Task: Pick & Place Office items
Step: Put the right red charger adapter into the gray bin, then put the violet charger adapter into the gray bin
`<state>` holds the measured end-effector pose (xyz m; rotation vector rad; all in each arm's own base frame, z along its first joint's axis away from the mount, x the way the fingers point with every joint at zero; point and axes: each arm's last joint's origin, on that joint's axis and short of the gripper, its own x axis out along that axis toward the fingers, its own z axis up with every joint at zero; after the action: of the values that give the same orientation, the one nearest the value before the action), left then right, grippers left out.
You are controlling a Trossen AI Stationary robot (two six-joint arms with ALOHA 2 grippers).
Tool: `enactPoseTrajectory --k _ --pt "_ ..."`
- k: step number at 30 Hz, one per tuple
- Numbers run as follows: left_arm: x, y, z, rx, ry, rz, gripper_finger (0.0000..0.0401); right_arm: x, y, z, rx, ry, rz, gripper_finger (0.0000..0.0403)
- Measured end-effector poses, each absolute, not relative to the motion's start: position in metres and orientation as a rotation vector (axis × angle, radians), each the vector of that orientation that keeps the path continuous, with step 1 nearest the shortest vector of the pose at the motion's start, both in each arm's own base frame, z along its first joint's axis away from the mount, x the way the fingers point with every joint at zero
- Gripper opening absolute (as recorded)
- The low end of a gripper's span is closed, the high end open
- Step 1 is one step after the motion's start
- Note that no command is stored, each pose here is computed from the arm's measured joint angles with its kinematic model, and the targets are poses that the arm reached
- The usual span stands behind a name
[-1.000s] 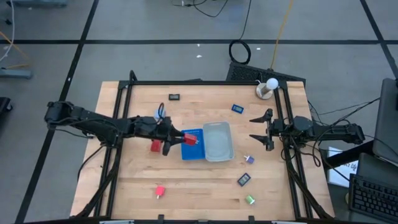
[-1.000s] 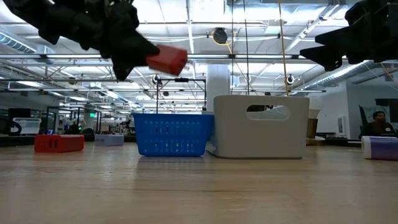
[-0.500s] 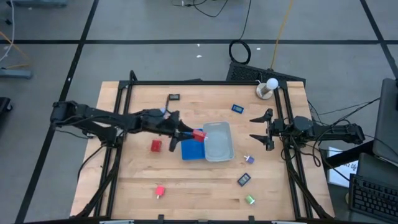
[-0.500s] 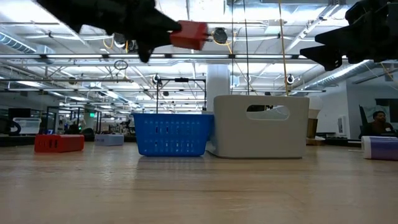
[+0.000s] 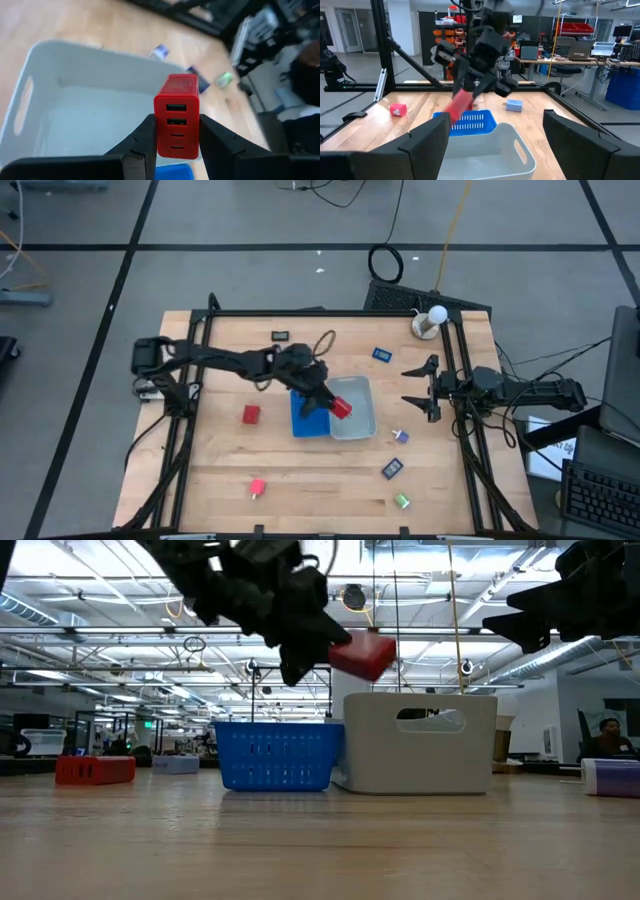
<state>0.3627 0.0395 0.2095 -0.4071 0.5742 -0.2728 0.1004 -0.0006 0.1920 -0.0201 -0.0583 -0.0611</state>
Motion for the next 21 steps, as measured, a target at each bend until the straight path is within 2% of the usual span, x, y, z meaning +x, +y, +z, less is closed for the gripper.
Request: enactPoseTrajectory --k 4,7,15,21 --pt "0.376 0.044 0.19 -0.386 0.73 -0.182 0.0115 0.1 -0.001 0.193 -0.025 -0.066 -0.061 0.0308" --pt "0.385 0.045 0.183 -0.373 0.773 -0.166 0.0116 0.1 -0.001 0.193 -0.029 -0.071 -0.061 0.0308" --pt "0.392 0.046 0.172 -0.372 0.797 -0.159 0.0154 0.1 -0.001 0.194 -0.038 -0.078 -0.062 0.0308" --pt "0.391 0.046 0.174 -0.368 0.788 -0.161 0.015 0.1 -0.001 0.194 -0.042 -0.077 -0.062 0.0308"
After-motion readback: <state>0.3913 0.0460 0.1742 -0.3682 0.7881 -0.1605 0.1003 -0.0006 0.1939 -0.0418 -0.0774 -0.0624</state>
